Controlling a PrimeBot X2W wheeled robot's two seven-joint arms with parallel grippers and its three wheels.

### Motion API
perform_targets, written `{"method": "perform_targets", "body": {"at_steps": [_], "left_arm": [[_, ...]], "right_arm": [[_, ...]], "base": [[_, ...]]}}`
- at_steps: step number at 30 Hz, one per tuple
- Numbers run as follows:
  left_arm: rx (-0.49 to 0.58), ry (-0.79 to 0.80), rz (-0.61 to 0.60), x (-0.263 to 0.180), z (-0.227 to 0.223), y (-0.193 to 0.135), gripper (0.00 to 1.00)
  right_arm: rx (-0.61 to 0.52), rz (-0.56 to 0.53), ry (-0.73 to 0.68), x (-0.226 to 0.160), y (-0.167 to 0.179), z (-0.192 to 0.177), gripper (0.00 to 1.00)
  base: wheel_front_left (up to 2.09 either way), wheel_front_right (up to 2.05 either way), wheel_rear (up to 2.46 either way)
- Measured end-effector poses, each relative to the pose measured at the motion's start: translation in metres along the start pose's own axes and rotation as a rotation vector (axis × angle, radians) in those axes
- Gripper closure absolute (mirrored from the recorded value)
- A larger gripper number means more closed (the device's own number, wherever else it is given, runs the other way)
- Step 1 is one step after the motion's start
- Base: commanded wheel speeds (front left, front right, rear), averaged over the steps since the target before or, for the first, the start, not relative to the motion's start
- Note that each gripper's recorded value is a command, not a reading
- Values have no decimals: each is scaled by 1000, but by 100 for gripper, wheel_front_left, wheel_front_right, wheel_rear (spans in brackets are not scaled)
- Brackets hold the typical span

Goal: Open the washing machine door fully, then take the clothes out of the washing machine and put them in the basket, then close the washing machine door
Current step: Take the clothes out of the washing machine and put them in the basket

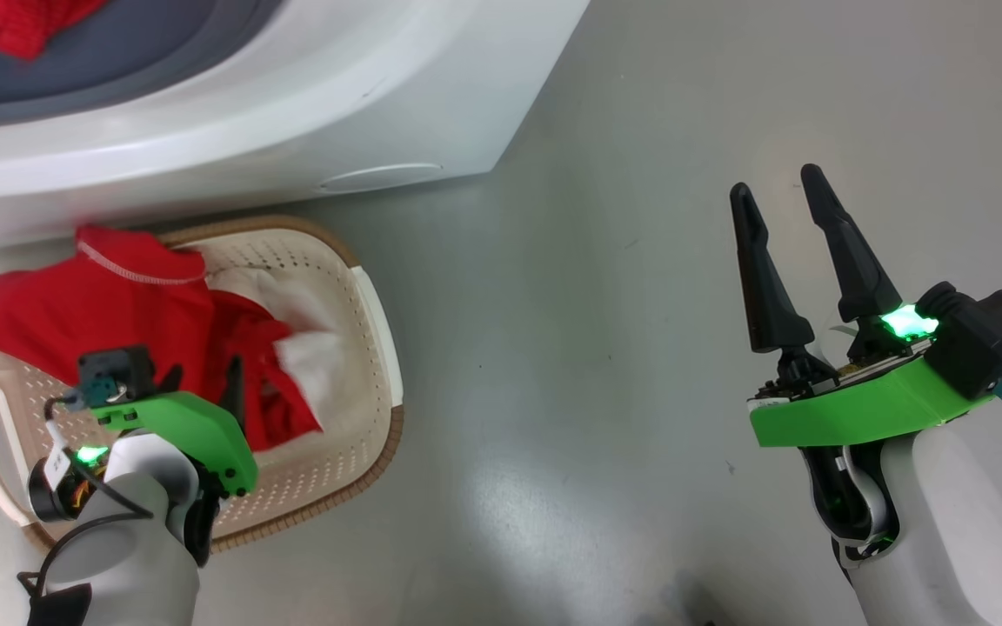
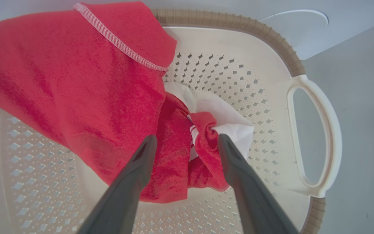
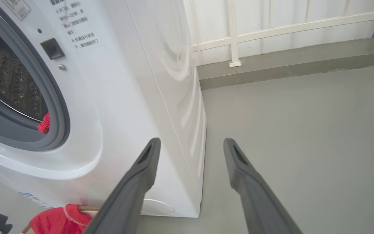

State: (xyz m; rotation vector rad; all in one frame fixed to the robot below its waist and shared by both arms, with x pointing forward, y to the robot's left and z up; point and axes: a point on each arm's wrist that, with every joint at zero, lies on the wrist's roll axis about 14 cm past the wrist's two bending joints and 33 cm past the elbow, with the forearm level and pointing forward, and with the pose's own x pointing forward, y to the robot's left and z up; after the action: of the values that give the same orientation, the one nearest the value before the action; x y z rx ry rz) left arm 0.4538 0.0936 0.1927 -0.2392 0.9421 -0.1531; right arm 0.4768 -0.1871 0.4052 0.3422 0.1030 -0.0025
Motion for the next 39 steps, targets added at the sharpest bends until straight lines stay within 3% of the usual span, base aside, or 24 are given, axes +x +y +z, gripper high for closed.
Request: {"method": "perform_targets", "body": {"at_steps": [17,39], "left_arm": [[25,-399,6,-62,90,-1,0],[91,-889,39,-227,160,5,0]], "right_arm": [[-4,24,-97,-13,14,43,0],[-41,51,-228,-71,33,99,0]], "base": [[0,0,0],[0,0,0]]}}
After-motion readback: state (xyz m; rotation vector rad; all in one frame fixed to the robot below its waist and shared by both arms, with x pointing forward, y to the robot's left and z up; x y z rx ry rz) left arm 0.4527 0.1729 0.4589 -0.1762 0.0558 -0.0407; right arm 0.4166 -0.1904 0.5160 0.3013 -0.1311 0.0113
